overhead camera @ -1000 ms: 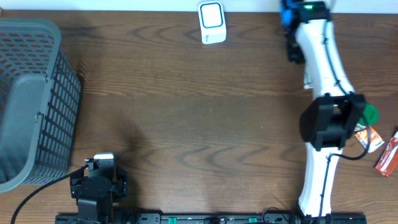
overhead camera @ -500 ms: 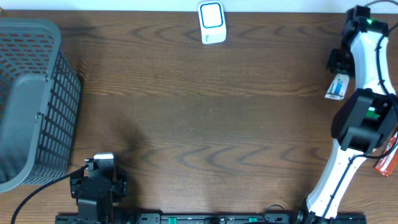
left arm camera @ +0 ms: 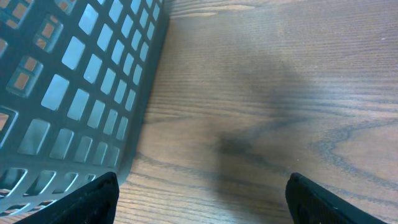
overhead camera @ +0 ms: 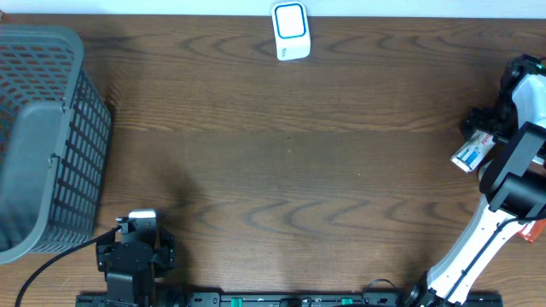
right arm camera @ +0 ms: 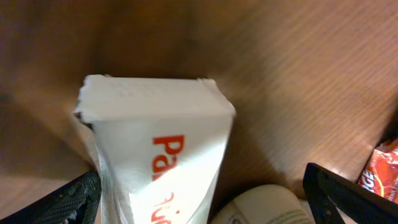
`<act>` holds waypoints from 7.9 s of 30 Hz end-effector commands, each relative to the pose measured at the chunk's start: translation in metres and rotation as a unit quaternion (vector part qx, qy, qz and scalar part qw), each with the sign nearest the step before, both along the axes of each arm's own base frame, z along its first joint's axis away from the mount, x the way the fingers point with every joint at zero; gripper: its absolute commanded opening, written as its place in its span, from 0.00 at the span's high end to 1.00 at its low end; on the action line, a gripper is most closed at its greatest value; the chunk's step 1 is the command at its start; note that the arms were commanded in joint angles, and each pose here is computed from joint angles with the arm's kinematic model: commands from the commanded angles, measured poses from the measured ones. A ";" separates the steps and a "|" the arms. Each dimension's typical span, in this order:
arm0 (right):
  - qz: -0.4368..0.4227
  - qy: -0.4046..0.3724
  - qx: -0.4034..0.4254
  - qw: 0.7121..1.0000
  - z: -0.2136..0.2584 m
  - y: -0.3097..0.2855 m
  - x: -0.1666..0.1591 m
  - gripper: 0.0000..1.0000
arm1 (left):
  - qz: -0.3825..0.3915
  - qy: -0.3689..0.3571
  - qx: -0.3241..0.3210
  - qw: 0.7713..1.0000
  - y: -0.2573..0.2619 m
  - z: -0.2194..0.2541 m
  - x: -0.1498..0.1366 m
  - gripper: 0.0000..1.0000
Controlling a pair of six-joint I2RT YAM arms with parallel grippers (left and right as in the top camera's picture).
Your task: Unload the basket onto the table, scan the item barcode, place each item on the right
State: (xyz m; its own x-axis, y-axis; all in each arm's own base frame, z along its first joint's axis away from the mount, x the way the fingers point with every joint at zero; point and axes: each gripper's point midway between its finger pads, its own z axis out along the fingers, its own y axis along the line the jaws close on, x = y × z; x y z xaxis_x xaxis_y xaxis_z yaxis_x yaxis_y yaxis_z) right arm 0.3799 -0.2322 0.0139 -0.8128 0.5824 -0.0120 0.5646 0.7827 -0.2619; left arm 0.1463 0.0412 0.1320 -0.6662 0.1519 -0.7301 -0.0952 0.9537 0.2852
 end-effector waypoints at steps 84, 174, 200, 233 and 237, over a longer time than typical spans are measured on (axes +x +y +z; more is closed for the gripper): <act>0.196 -0.737 -0.101 0.639 0.468 0.221 -0.262 0.01 | 0.005 -0.005 -0.003 1.000 0.001 0.003 0.000 0.14; 0.243 -0.693 -0.077 0.674 0.147 0.236 -0.134 0.01 | 0.005 -0.005 -0.003 1.000 0.001 0.003 0.000 0.14; 0.243 -0.693 -0.077 0.674 0.147 0.236 -0.134 0.01 | -0.077 -0.165 -0.087 0.979 -0.040 0.067 0.045 0.14; 0.243 -0.693 -0.077 0.674 0.147 0.236 -0.134 0.01 | -0.050 -0.303 -0.177 0.935 -0.039 0.014 0.099 0.14; 0.243 -0.693 -0.077 0.674 0.147 0.236 -0.134 0.01 | -0.019 -0.291 -0.188 0.938 -0.030 0.005 0.097 0.14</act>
